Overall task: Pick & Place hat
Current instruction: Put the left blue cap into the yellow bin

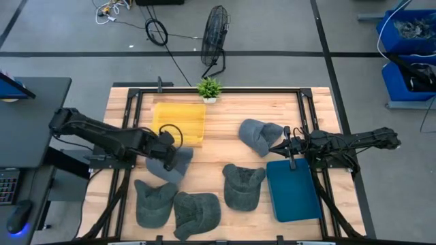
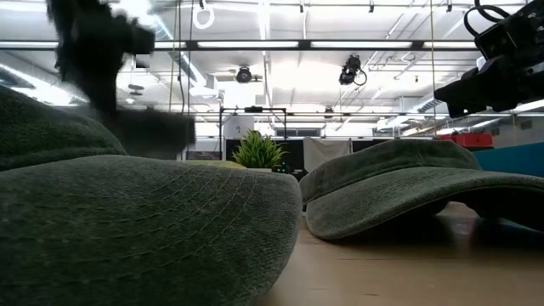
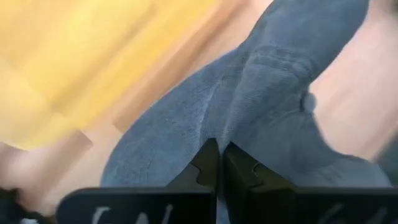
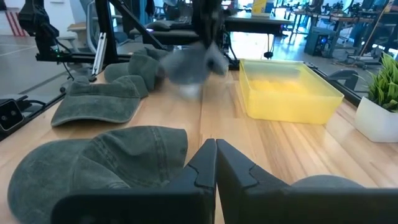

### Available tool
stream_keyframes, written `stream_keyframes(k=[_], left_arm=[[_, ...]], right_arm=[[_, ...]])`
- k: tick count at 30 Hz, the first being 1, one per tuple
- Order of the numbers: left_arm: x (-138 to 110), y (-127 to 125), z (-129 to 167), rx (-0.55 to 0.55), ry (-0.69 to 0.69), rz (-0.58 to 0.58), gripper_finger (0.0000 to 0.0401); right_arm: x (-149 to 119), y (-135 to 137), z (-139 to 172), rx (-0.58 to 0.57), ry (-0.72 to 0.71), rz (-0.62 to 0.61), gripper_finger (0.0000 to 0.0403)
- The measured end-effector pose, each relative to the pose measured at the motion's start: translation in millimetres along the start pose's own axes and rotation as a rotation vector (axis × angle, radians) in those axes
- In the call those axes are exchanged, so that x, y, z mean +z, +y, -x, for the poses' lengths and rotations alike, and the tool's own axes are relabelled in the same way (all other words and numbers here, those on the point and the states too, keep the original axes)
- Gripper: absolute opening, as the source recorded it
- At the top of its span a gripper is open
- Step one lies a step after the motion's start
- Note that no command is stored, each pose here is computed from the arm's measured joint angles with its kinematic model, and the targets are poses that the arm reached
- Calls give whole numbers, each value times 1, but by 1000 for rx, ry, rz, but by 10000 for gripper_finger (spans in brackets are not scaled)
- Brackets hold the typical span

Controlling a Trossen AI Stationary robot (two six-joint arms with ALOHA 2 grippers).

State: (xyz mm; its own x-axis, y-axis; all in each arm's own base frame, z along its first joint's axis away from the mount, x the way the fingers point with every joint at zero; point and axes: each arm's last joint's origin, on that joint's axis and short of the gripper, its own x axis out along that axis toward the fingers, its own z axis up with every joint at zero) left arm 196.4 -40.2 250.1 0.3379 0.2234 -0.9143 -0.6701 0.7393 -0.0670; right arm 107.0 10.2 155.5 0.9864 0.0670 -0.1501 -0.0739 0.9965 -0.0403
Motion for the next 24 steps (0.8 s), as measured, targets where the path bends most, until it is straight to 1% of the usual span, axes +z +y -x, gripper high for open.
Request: stream_keyframes(k=[2,6,8,10,11,14,17,19,22,24], left_arm=[[11,3,23,17,-64,-24,7],[37,13,59,117,-226,-38,13],[48,19,68,167,-289,-44,13],[58,25,69,223,-335,-54,12],[62,29,68,259,-352,-56,11],[72,42,55,359,-389,-14,9],[81,54,30,394,-407,27,9],[84,63,10,373,-393,36,11],[87,76,-19,267,-383,51,12],[88,85,-34,229,-405,66,12]], right_arm=[[0,0,0,0,0,0,9],[0,0,0,0,0,0,9],[0,0,0,-1,-1,0,9],[0,0,0,-1,0,0,9],[0,0,0,-1,0,0,9],[0,0,0,-1,0,0,9],[0,0,0,-1,-1,0,9],[0,0,0,-1,0,0,9],[0,0,0,0,0,0,9],[0,0,0,-1,0,0,9]])
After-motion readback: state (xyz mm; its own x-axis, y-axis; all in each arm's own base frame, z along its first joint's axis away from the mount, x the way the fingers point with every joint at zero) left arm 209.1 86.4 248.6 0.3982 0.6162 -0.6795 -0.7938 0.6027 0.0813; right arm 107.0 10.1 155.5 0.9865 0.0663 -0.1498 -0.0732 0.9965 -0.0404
